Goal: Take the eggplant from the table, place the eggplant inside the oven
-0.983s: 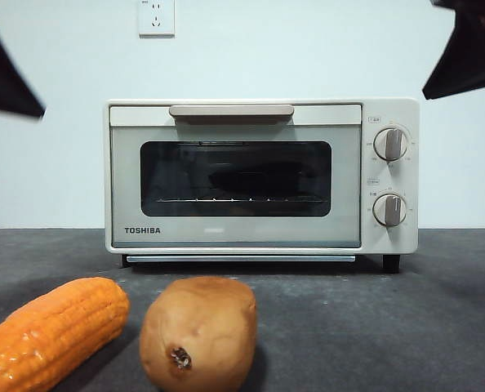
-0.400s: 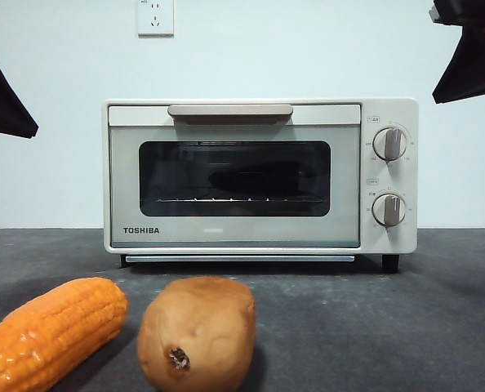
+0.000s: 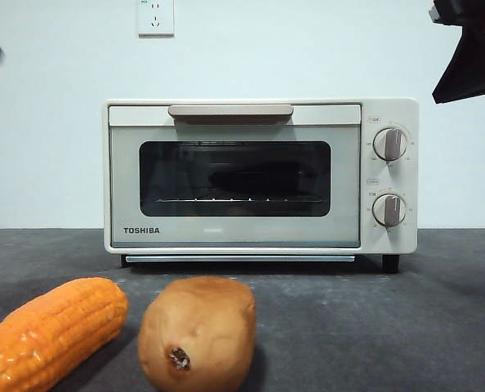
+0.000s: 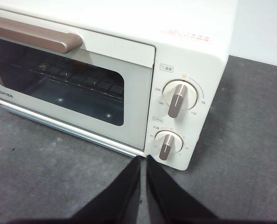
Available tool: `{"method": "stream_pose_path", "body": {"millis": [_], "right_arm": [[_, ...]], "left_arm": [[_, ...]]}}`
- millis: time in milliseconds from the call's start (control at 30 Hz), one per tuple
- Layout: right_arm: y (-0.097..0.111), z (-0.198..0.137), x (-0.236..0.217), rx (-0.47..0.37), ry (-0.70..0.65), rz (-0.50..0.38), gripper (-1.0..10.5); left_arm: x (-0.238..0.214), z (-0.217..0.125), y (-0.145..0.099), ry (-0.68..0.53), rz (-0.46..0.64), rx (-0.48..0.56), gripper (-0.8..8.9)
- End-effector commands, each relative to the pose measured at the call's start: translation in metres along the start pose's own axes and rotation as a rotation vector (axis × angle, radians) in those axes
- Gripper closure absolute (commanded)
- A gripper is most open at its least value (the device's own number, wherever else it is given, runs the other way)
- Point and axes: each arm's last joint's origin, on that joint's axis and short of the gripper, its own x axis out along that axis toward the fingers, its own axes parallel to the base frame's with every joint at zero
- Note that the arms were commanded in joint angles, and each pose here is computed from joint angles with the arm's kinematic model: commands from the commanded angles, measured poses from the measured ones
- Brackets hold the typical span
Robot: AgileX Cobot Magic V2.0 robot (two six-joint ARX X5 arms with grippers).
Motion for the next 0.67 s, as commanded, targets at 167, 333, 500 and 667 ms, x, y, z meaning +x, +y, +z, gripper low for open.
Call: {"method": "stream_pose_path", "body": {"millis": [167,333,500,667], "right_arm": [[0.001,0.002,0.000,0.011,-0.010,0.001,9.4],[0.001,0.002,0.000,0.011,-0.010,0.001,9.4],[0.001,0.002,0.000,0.010,-0.010,0.001,9.4],[0.001,0.002,0.000,0.011,-0.010,0.001,9.4]], "left_arm": [[-0.023,-0.015,0.020,-0.187,0.303,0.063,8.10],[-0.023,-0.045,0.031,-0.195,0.405,0.048,8.10],[-0.018,-0.071,0.037,-0.164,0.448,0.037,8.10],[-0.013,-0.092,0.043,-0.144,0.479,0.030,8.10]]}}
